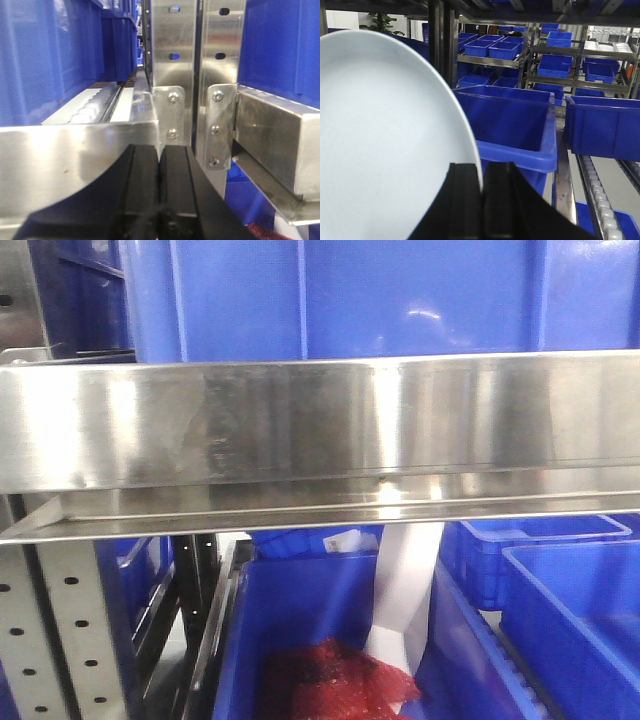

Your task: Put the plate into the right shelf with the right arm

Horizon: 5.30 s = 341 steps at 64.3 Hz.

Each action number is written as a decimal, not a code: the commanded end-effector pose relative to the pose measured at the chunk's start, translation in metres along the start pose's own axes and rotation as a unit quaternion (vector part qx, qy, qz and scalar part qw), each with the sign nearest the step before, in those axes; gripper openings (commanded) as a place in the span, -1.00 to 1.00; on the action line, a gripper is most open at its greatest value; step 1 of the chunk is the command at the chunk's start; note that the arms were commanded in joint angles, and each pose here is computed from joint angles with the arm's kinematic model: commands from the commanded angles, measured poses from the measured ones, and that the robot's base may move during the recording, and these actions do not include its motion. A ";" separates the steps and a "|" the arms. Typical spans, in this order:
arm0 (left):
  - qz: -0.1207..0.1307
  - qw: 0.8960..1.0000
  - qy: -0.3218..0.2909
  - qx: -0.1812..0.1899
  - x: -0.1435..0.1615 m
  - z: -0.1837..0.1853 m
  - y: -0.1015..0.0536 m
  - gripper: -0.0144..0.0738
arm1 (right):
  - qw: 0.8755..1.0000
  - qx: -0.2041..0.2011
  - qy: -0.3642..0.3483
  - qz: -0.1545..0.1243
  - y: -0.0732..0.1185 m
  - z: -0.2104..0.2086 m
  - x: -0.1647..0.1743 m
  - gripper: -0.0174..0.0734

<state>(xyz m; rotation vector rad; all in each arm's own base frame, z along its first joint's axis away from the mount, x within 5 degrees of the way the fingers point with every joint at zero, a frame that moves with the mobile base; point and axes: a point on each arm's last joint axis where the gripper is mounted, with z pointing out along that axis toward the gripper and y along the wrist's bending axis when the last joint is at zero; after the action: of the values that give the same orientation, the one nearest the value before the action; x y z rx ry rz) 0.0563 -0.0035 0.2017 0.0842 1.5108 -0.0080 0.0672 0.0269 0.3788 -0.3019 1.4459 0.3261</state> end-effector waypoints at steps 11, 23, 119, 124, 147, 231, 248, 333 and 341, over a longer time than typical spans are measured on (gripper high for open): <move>-0.003 0.999 -0.044 -0.008 -0.005 -0.001 0.002 -0.78 | 0.999 -0.014 -0.051 -0.011 0.002 -0.001 -0.016 -0.49; -0.003 0.999 -0.044 -0.008 -0.005 -0.001 0.002 -0.78 | 0.998 -0.017 -0.060 -0.011 0.003 -0.001 -0.018 -0.49; -0.003 0.999 -0.044 -0.008 -0.005 -0.001 0.002 -0.78 | 0.984 0.049 0.168 -0.021 0.007 0.286 -0.035 -0.49; -0.003 0.999 -0.044 -0.008 -0.005 -0.001 0.002 -0.78 | 0.984 0.050 0.170 -0.021 0.007 0.286 -0.034 -0.47; -0.003 0.999 -0.044 -0.008 -0.005 -0.001 0.002 -0.78 | 0.981 0.057 0.187 -0.022 0.005 0.284 -0.032 0.75; -0.003 0.999 -0.044 -0.008 -0.005 -0.001 0.002 -0.78 | 0.999 0.030 0.029 0.017 -0.006 -0.015 0.015 -0.49; -0.003 0.999 -0.044 -0.008 -0.005 -0.001 0.002 -0.78 | 0.999 0.032 0.035 0.016 -0.006 -0.017 0.022 -0.49; -0.003 0.999 -0.044 -0.008 -0.005 -0.001 0.002 -0.78 | 0.986 0.169 -0.006 -0.001 -0.016 -0.037 0.167 -0.49; -0.003 0.999 -0.044 -0.008 -0.005 -0.001 0.002 -0.78 | 0.986 0.170 -0.006 -0.002 -0.016 -0.037 0.167 -0.49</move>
<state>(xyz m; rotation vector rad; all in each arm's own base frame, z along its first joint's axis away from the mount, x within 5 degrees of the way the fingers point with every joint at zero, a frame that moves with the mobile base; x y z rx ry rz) 0.0563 -0.0035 0.2017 0.0842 1.5108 -0.0080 0.0567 0.0043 0.1981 -0.0284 1.5724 0.0885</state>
